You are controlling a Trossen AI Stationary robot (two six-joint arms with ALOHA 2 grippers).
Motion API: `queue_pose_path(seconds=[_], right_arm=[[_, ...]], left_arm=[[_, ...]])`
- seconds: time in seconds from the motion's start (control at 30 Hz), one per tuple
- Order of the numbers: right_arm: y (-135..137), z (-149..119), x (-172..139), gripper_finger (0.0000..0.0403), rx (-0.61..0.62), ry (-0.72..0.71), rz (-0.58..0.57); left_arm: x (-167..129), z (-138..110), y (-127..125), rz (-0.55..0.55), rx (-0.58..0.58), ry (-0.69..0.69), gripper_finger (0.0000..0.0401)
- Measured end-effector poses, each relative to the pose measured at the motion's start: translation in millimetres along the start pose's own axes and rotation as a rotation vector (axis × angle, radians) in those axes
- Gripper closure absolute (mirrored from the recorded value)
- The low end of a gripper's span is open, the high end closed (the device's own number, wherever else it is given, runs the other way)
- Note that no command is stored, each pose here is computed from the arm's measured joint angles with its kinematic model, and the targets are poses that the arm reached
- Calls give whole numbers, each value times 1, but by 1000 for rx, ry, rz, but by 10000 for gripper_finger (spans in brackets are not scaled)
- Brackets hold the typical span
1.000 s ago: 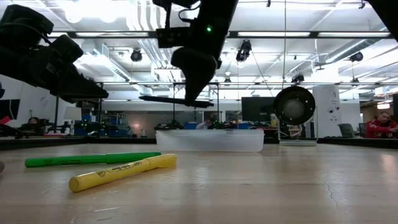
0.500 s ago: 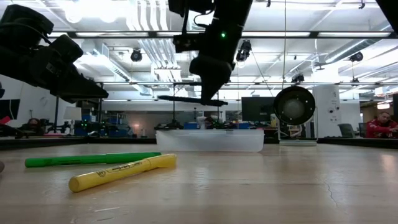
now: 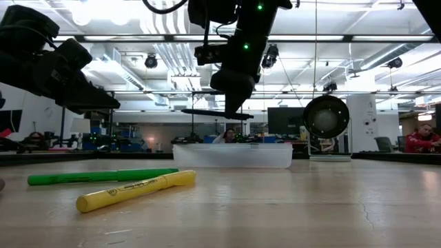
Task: Pick & place school supplies into a supply box
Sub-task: Put the black pen into the supply box
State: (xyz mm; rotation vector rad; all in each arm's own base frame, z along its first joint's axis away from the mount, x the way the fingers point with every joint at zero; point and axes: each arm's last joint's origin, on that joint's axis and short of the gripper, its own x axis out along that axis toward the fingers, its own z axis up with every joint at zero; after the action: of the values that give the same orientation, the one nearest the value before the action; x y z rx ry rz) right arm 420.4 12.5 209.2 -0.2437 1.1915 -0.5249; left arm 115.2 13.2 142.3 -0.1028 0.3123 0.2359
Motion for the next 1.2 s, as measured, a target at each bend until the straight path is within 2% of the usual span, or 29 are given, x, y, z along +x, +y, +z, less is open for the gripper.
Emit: queue_pose_path(seconds=[0.43, 0.8, 1.2], right_arm=[[-14, -15, 27, 365, 8, 92, -20], [-18, -15, 32, 365, 56, 114, 51], [-18, -13, 32, 365, 67, 101, 54]], left_arm=[[0, 0, 0, 0, 0, 0, 332], [0, 0, 0, 0, 0, 0, 332], [0, 0, 0, 0, 0, 0, 332]])
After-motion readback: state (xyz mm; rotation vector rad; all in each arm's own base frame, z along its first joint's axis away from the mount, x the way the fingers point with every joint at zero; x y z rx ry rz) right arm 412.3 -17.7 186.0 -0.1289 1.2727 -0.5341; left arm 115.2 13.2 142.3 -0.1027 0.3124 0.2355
